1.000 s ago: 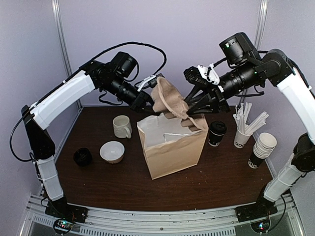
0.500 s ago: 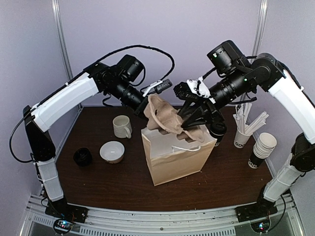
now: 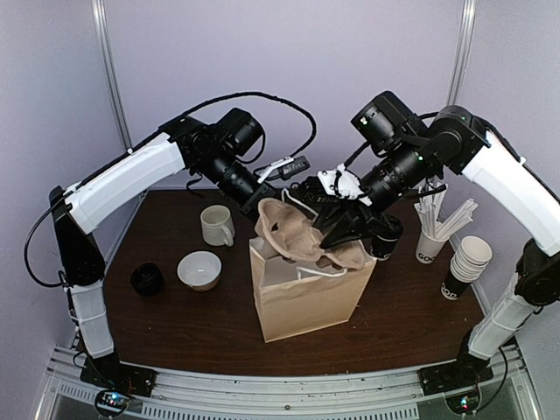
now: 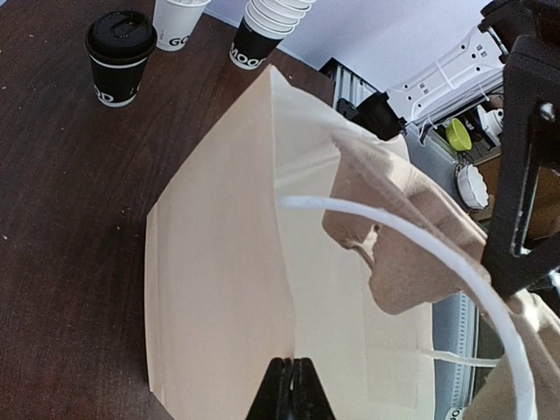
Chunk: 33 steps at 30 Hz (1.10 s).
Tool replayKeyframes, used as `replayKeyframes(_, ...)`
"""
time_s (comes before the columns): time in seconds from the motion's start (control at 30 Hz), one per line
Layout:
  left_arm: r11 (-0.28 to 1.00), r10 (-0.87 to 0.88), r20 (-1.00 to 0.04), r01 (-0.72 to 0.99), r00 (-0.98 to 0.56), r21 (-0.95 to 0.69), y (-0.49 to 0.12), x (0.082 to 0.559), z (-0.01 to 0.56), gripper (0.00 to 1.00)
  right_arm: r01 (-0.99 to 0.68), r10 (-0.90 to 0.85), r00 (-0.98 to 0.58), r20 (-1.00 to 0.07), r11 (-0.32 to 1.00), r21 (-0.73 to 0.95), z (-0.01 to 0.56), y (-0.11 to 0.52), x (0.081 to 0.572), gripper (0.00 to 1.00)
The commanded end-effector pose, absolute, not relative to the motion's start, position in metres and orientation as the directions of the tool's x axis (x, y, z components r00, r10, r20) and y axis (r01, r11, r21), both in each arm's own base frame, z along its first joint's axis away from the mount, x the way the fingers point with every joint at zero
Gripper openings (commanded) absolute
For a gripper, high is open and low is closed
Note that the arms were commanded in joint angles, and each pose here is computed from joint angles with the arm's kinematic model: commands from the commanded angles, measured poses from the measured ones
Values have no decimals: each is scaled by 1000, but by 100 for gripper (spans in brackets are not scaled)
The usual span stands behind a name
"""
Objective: Pack the takeout coffee
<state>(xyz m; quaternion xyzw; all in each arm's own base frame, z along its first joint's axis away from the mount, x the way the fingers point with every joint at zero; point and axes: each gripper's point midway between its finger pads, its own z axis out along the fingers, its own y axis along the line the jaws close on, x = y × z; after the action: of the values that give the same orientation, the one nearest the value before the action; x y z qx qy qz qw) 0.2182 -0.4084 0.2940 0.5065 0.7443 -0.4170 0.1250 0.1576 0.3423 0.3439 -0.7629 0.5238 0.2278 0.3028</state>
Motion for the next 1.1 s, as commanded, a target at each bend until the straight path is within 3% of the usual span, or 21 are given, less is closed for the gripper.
replayKeyframes(0.0, 100, 645, -629, 864, -433, -493, -411, 217, 299, 0, -934, -690, 356, -630, -268, -235, 336, 334, 157, 30)
replayKeyframes(0.6, 95, 641, -643, 875, -419, -476, -414, 221, 301, 0, -928, -667, 373, -645, -263, -264, 344, 348, 163, 29)
replayKeyframes(1.07, 77, 648, -640, 872, -413, -484, -411, 215, 299, 0, -931, -715, 364, -596, -262, -255, 313, 352, 175, 26)
